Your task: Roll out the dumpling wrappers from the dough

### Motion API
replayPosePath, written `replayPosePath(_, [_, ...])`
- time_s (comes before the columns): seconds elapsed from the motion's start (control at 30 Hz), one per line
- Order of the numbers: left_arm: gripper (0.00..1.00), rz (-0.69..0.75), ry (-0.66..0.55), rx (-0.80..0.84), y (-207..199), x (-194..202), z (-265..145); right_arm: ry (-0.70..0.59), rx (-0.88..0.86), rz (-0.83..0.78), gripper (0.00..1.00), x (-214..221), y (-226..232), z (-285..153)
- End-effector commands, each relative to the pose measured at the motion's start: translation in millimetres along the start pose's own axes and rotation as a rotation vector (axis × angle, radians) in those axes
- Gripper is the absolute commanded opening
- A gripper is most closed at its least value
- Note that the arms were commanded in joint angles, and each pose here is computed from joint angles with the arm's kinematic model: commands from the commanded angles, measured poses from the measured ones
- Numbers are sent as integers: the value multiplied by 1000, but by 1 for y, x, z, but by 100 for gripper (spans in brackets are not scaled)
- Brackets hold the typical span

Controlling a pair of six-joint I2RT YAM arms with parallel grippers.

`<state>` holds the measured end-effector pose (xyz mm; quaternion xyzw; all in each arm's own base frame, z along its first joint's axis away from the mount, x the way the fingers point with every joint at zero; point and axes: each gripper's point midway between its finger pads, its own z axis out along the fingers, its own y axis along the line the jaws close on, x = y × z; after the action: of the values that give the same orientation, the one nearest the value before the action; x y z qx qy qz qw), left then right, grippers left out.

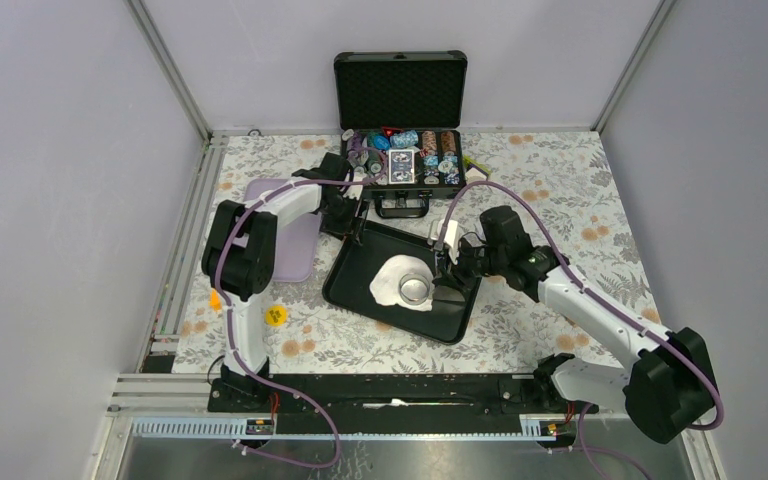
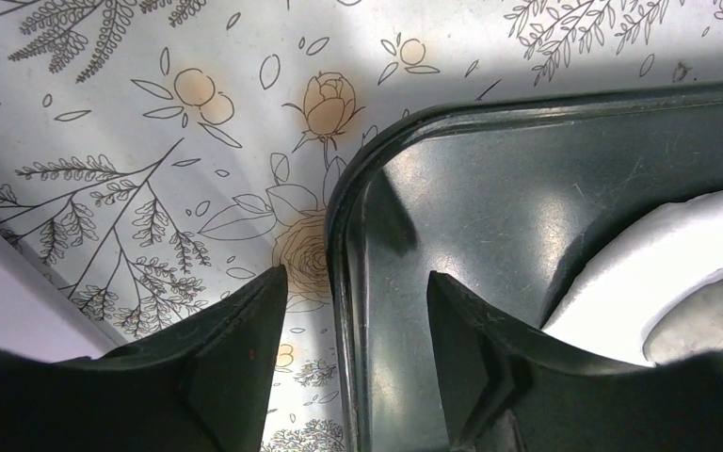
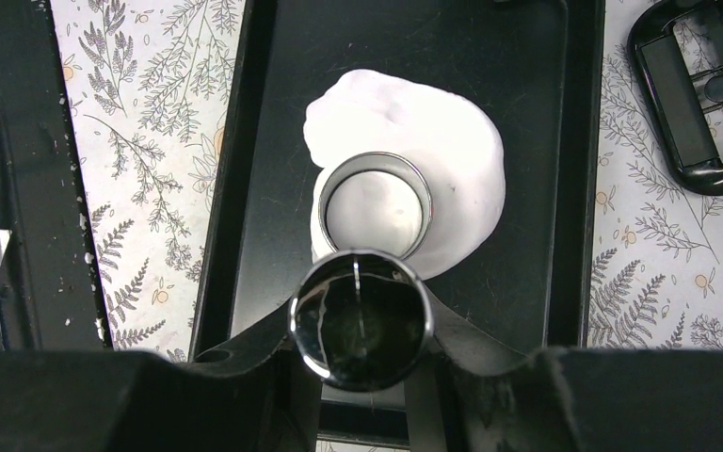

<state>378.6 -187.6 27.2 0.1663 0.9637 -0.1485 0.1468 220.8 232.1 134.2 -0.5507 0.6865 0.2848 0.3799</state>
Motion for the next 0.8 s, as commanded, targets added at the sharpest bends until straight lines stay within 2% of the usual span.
replayPosePath(0.0, [59,-5,-19,-3,3,-3,2,-66,36,-60,0,-20,-5,-4])
replayPosePath(0.3, [58,-4,-11,1,3,-1,4,-73,46,-79,0,-29,-6,-11])
replayPosePath(0.77, [52,-3,-3,15,1,1,7,-31,46,-63,0,-5,-6,0])
